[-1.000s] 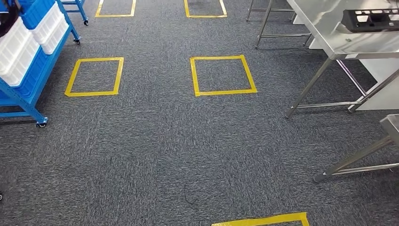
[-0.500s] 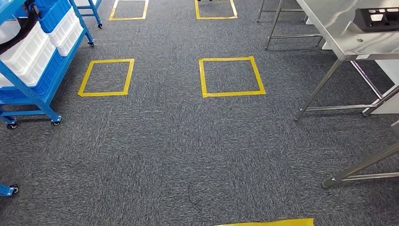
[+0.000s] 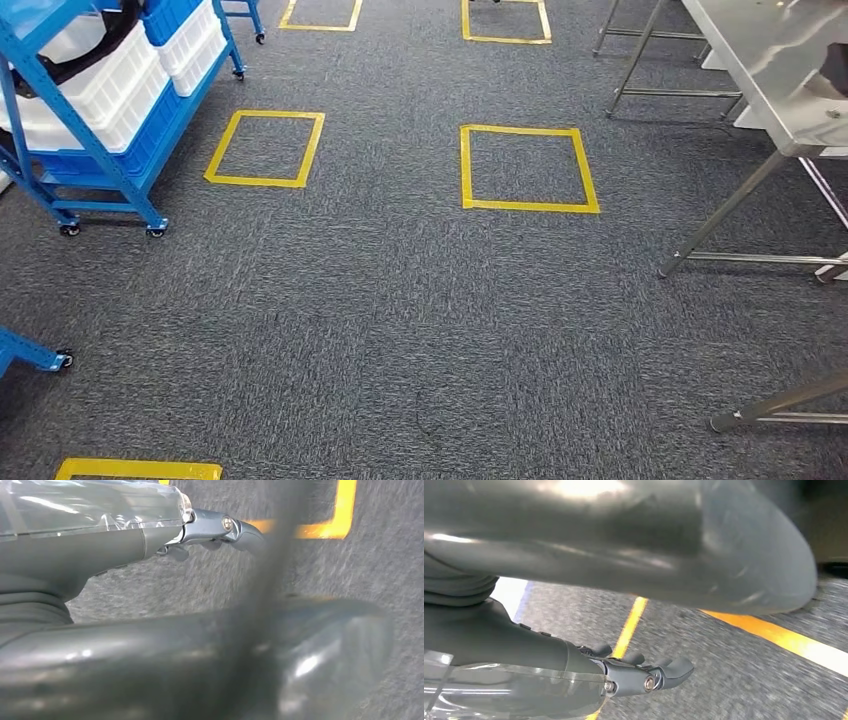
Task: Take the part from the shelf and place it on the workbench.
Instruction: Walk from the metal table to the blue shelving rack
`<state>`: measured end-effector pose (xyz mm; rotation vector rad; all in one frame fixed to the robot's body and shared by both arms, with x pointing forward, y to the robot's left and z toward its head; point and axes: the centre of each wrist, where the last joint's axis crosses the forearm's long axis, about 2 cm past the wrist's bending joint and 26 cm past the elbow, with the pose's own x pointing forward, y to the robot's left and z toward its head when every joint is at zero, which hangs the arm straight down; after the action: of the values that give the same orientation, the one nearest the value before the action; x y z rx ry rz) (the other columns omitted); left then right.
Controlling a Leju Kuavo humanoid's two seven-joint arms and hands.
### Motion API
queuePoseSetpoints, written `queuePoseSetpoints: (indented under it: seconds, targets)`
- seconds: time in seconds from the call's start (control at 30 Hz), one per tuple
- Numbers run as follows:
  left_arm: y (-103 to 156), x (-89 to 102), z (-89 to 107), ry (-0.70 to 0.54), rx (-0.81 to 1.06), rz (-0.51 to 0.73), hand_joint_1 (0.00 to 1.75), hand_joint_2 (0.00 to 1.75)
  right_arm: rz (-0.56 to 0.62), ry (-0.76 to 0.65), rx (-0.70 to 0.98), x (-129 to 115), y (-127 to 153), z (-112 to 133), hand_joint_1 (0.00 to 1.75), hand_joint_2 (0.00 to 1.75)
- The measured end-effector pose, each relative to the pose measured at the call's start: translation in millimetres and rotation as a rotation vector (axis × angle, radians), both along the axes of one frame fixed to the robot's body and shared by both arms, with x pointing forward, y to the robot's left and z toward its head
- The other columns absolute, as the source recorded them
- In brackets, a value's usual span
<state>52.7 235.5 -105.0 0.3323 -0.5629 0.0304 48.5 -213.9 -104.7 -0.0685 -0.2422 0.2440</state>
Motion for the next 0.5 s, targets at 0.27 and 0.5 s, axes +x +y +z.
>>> queuePoseSetpoints:
  seconds: [0.27, 0.5]
  targets:
    - [-7, 17.9, 3.3, -0.021, -0.037, 0.033, 0.00, 0.00, -0.026, 0.076, 0.008, -5, 3, 0, 0.00, 0.00]
    - [-9, 27.1, 5.2, -0.038, -0.054, 0.076, 0.00, 0.00, -0.033, 0.100, 0.002, -8, 4, 0, 0.00, 0.00]
